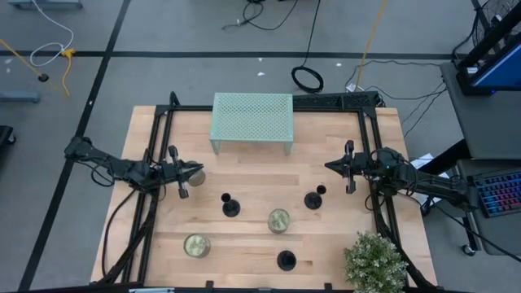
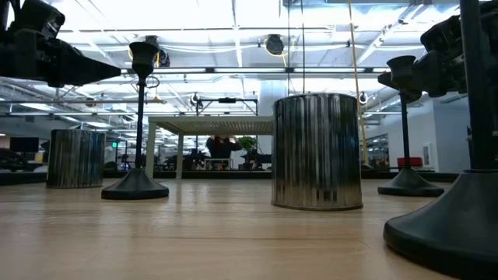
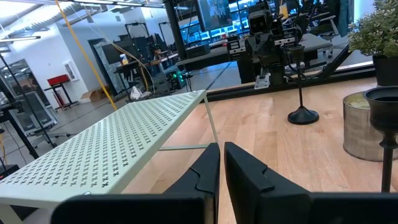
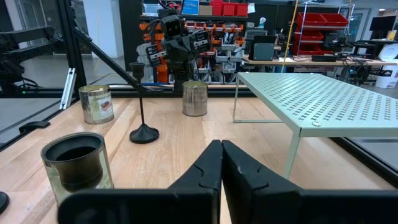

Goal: Pick & Place candle stick holders

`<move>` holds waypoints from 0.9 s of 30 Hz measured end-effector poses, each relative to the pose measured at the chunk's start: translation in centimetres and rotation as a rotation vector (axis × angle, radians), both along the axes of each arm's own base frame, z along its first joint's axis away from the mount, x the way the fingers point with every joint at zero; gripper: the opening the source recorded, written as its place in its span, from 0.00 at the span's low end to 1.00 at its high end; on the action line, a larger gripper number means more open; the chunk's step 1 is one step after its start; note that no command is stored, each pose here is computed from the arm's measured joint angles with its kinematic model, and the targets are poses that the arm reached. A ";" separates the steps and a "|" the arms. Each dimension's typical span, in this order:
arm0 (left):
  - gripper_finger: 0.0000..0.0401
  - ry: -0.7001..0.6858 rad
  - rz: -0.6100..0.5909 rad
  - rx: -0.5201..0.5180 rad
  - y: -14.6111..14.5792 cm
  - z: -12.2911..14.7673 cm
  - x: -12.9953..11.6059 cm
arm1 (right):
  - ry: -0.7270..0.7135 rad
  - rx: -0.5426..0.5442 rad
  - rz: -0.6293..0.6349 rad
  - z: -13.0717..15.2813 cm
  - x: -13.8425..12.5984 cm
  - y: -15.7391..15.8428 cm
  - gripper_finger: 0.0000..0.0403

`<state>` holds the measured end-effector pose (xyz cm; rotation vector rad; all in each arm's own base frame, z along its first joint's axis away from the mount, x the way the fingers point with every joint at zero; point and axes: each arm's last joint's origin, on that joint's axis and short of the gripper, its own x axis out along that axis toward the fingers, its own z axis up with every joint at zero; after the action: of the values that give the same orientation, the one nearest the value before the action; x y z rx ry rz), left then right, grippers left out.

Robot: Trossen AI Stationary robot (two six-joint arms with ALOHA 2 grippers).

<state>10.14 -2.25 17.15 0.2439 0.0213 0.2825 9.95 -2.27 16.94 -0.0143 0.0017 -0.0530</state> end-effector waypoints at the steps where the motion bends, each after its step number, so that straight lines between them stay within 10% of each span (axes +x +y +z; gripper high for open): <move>1: 0.08 0.000 0.000 0.000 0.0 0.0 0.0 | -0.001 0.000 0.000 0.0 0.0 0.0 0.00; 14: 0.08 -0.012 -0.006 -0.042 0.0 0.0 0.0 | 0.000 0.000 0.000 0.0 0.0 0.0 0.00; 27: 0.08 0.093 0.079 0.154 0.2 -0.3 -0.1 | 0.000 0.000 0.000 0.0 0.0 0.0 0.00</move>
<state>10.05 -2.02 16.84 0.4098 0.1020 0.3516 9.95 -2.27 16.94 -0.0143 0.0017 -0.0531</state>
